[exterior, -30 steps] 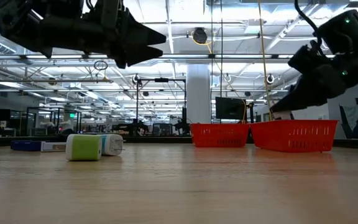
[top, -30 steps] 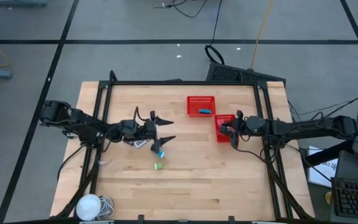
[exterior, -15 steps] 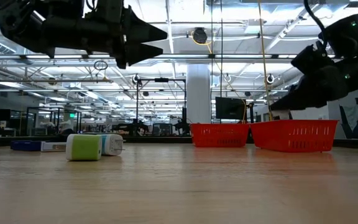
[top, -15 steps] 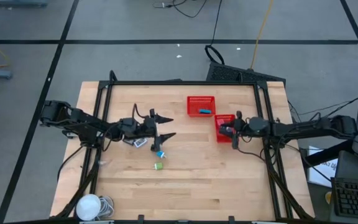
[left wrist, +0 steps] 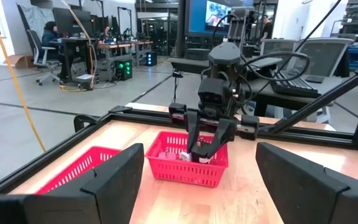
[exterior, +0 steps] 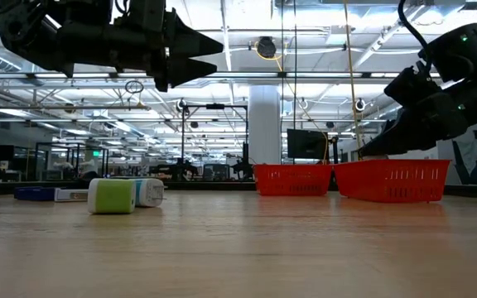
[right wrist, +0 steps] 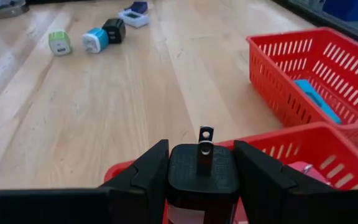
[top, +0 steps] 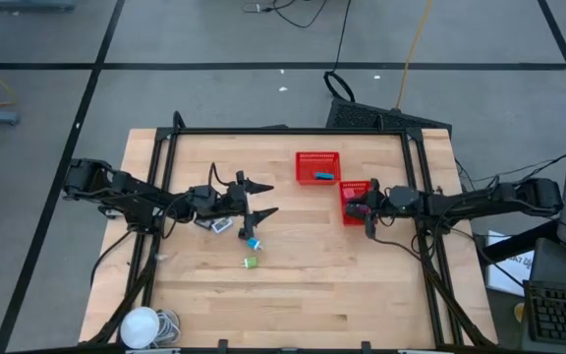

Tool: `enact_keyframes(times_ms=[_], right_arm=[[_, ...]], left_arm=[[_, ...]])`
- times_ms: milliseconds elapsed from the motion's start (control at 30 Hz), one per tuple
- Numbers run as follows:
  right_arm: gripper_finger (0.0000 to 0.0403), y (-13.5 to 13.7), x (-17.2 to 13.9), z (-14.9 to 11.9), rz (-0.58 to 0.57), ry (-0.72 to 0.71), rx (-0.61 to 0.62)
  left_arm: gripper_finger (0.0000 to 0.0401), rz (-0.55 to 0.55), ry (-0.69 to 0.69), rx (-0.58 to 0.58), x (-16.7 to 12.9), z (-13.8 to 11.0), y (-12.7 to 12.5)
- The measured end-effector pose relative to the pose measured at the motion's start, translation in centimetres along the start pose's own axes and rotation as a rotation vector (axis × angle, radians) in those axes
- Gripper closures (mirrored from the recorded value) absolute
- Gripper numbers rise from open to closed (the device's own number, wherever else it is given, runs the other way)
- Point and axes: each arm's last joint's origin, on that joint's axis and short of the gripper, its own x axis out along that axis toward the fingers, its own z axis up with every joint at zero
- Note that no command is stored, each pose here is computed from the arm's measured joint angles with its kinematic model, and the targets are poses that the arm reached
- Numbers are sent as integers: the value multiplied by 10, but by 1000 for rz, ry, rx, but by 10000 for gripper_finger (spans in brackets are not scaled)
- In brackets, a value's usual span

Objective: Pick & Place Office items
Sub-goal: Put the bottom black charger adapter into the bottom red bin, then put the dark blue digital clock into the top red bin

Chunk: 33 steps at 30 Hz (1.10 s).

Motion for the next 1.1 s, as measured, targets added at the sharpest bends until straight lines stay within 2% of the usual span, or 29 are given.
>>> enact_keyframes(times_ms=[100,333,467,667,800,1100], right_arm=[[257,0,1,-2,0,18,-1],[156,0,3,-4,-5,38,18],[127,0,3,-1,-3,4,16],[121,1,1,14,7,-148,1],[128,1,-1,22,9,-188,-45],[133,7,-2,90,108,-415,-119]], left_arm=[[86,0,0,-1,0,0,0],[86,0,0,6,0,0,0],[86,0,0,6,0,0,0],[86,0,1,6,0,0,0],[86,0,1,6,0,0,0],[86,0,-1,-20,0,0,0]])
